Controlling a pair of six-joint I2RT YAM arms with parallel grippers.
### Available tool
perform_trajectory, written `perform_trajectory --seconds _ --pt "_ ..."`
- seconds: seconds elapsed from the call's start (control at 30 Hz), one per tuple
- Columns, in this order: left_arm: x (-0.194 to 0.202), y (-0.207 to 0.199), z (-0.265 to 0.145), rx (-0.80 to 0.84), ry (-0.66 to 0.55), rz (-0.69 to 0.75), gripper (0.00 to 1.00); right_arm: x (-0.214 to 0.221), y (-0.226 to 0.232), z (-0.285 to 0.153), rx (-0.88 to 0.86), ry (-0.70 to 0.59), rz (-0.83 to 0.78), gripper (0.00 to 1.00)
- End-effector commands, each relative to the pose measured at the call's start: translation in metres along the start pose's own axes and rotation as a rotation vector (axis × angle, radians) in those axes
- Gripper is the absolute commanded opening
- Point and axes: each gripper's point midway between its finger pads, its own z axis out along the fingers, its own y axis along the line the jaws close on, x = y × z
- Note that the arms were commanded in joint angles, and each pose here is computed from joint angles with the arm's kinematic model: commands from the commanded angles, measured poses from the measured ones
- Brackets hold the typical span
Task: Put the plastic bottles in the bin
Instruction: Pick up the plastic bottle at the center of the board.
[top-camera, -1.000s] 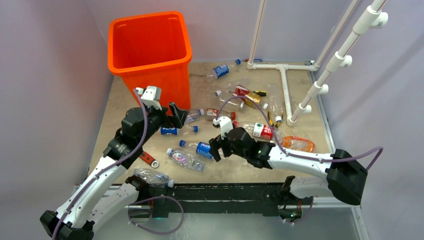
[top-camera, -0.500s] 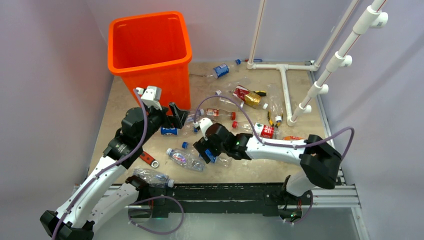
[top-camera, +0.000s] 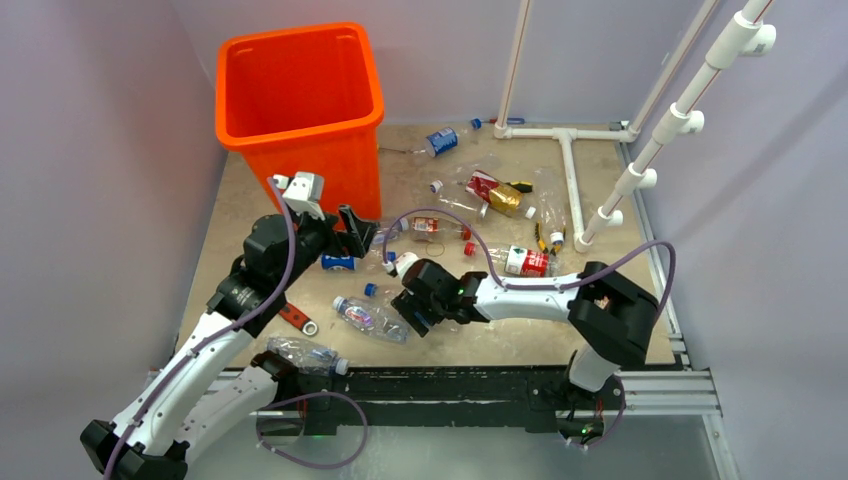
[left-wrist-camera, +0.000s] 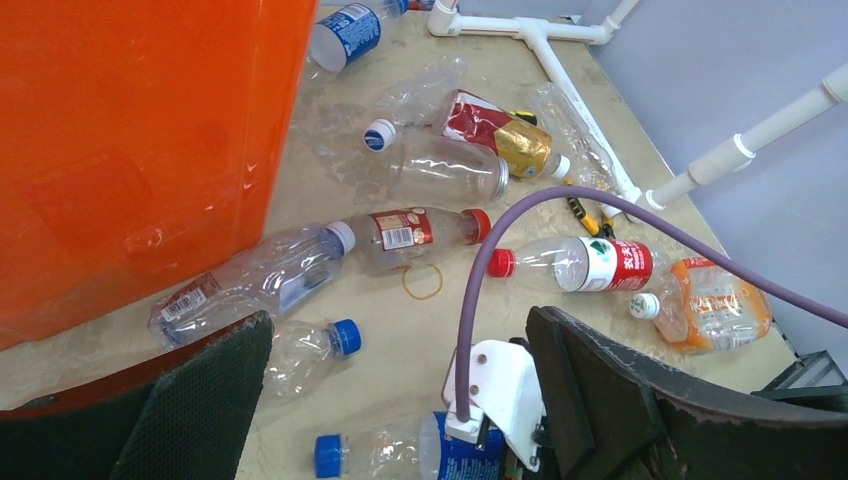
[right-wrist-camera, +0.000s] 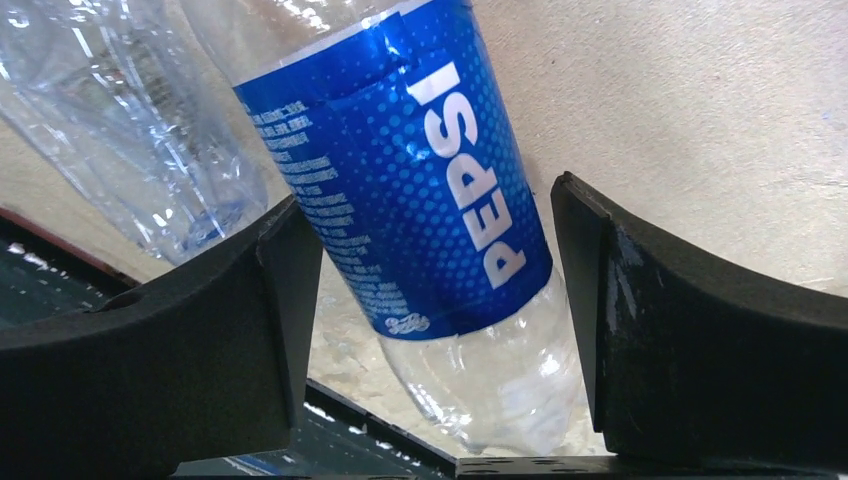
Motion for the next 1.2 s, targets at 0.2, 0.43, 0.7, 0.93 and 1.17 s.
perform_trajectory --seconds 0.2,0.43,0.7,0.93,1.17 --pt "-0.002 0.002 0.006 -0.004 -0.016 -0.017 0.98 -0.002 0.003 0.015 0.010 -0.044 -0.051 0.68" --pt "-0.007 0.006 0.004 -0.030 -0.035 -0.017 0.98 -0.021 0.001 -0.024 -0.003 -0.119 -0.015 0.52" --pt "-0.053 -0.011 -0.013 0.022 -0.197 -0.063 0.97 -0.059 0.003 -0.102 -0.087 -0.280 0.070 0.49" --pt "-0.152 -0.069 -0.062 0.236 -0.457 -0.026 0.99 -0.116 -0.016 -0.204 -0.146 -0.767 0.182 0.41" --pt "-0.159 -0.103 -0.048 0.400 -0.434 0.031 0.99 -0.132 -0.015 -0.272 -0.301 -1.210 0.225 0.39"
